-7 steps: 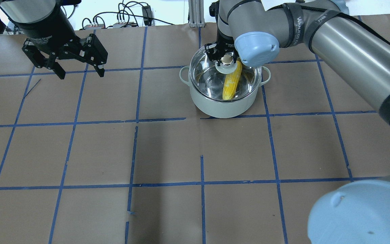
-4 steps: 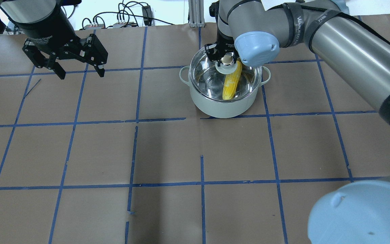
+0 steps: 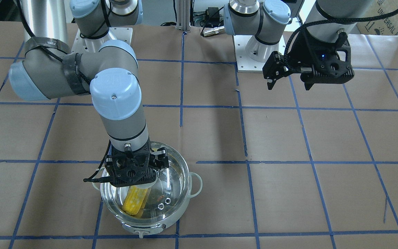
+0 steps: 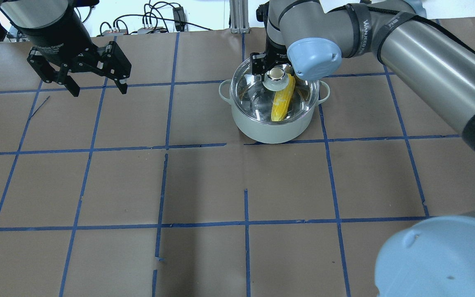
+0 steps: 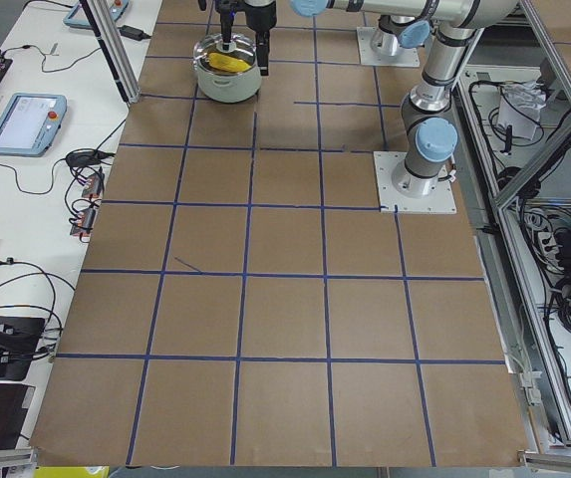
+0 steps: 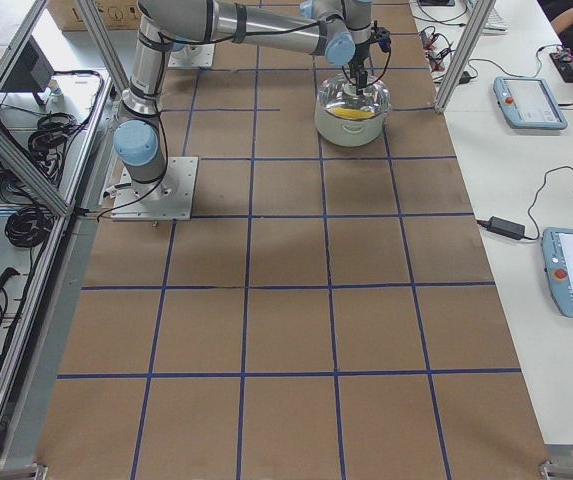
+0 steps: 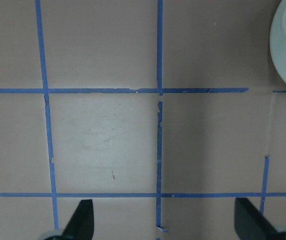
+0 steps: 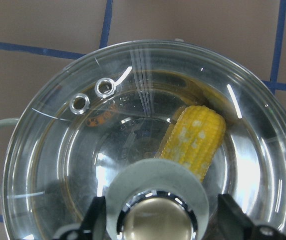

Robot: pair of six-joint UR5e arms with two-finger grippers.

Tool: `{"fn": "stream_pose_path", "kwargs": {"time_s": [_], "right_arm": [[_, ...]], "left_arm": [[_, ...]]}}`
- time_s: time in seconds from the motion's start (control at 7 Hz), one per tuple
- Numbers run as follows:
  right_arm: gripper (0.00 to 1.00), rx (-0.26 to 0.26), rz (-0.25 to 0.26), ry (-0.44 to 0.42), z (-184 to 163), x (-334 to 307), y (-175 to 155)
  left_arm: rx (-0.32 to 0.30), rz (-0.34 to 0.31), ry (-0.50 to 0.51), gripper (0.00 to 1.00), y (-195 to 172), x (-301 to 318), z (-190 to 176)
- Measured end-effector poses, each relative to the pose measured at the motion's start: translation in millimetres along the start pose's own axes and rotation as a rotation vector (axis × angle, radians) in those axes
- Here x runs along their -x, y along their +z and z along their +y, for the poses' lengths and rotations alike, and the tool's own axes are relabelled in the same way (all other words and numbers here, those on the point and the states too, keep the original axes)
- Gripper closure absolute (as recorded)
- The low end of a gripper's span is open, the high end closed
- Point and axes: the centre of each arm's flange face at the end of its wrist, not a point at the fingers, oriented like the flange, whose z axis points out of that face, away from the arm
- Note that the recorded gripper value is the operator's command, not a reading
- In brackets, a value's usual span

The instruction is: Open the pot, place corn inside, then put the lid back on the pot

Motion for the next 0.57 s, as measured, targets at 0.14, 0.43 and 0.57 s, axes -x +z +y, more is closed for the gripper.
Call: {"fn": "stream_pose_path", "kwargs": {"time_s": [0.14,0.43,0.57], "right_arm": [[0.03,-0.005,-0.002,-0.001,-1,-1,-2],[0.01,-0.029,-0.003,0.02,-4,-17,-18],[0.0,-0.043,-0.001,0.044,-3,-39,-37]], "left_arm": [[-0.001,0.0,0.0,0.0,0,0,0],[-0.001,0.0,0.0,0.0,-1,0,0],[-0.002,0.0,0.0,0.0,-1,0,1]]}}
